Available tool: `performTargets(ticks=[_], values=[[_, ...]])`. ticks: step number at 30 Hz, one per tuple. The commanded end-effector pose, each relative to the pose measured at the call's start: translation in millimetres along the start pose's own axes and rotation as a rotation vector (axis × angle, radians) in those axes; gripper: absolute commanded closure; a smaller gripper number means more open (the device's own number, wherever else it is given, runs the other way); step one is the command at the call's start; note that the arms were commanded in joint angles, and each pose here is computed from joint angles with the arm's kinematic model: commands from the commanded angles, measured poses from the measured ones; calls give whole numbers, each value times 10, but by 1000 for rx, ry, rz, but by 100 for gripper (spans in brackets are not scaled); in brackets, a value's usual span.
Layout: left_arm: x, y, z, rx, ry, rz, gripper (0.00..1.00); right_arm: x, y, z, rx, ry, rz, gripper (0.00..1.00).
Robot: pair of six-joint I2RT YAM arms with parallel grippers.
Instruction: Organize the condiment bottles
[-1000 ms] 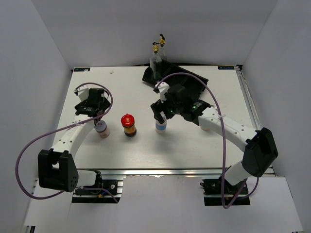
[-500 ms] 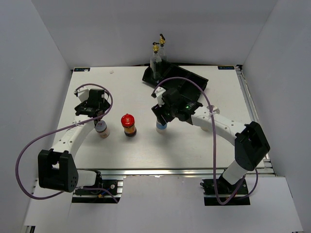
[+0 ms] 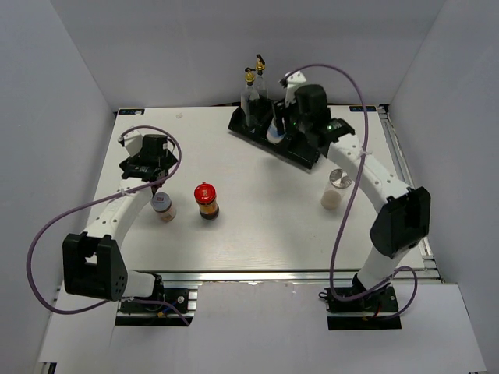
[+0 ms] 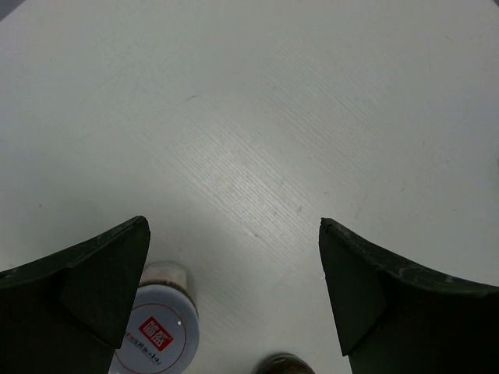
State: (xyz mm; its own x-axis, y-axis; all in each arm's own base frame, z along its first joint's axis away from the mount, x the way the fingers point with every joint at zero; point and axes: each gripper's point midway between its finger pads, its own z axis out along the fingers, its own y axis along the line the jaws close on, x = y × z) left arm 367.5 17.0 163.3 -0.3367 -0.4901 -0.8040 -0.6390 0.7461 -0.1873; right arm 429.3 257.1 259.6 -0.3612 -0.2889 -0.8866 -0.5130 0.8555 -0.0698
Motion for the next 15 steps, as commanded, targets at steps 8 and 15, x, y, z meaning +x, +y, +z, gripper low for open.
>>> performTargets(ticks=[8, 15], values=[[-345, -332, 128, 49, -84, -31, 2, -803, -1078, 721, 140, -194, 83, 93], [-374, -393, 193, 52, -93, -24, 2, -687, -1265, 1174, 85, -209, 119, 92]])
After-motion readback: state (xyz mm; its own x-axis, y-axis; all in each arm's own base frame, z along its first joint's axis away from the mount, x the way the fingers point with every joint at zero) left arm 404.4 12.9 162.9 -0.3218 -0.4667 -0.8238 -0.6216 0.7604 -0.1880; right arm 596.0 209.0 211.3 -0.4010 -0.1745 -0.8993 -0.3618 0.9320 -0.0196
